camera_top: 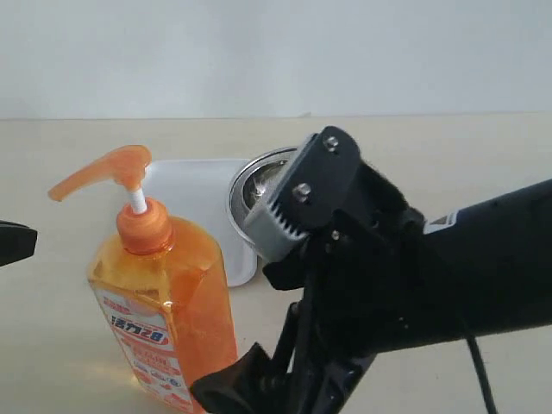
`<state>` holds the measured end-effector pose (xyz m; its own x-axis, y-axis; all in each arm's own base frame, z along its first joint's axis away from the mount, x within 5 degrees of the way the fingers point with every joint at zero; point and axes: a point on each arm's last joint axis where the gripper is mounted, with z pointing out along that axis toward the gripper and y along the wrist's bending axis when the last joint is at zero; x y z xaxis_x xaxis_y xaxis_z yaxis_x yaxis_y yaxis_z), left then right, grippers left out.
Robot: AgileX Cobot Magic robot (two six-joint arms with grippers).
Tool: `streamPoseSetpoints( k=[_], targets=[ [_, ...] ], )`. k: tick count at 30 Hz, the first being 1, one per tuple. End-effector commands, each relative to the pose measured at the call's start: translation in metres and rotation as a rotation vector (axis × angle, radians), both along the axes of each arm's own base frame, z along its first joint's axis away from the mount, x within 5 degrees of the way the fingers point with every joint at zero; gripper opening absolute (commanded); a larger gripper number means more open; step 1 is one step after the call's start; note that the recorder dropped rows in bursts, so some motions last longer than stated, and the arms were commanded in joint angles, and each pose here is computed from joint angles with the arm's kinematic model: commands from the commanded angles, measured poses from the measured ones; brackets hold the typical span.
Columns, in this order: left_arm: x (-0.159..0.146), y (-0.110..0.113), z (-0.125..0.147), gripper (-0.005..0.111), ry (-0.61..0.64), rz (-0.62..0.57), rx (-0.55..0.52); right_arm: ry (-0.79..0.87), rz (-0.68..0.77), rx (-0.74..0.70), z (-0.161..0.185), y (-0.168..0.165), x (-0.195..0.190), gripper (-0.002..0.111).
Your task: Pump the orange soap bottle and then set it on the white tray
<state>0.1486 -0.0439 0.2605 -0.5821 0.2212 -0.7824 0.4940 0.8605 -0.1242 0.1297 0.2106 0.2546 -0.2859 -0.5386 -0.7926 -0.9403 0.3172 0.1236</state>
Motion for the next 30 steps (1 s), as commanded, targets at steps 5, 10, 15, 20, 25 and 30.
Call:
streamPoseSetpoints(
  k=[5, 10, 15, 20, 25, 30],
  targets=[
    [0.004, 0.002, 0.001, 0.005, -0.017, 0.030, -0.005, -0.172, -0.047, -0.065, -0.028, 0.036, -0.004, 0.094],
    [0.005, 0.002, -0.006, 0.005, 0.003, 0.043, -0.005, -0.220, -0.087, -0.091, -0.039, 0.043, -0.002, 0.094],
    [0.013, 0.000, -0.013, 0.005, 0.050, 0.045, -0.045, -0.265, -0.138, -0.085, -0.038, 0.043, 0.004, 0.094],
    [0.022, -0.006, -0.021, 0.005, 0.069, -0.022, -0.078, -0.316, -0.148, -0.087, -0.037, 0.043, 0.008, 0.094],
    [0.033, -0.009, -0.031, 0.005, 0.097, -0.039, -0.106, -0.337, -0.166, -0.083, -0.035, 0.042, 0.010, 0.094],
    [0.040, -0.014, -0.039, 0.005, 0.122, -0.094, -0.152, -0.366, -0.144, -0.102, -0.041, 0.046, 0.012, 0.094]
  ],
)
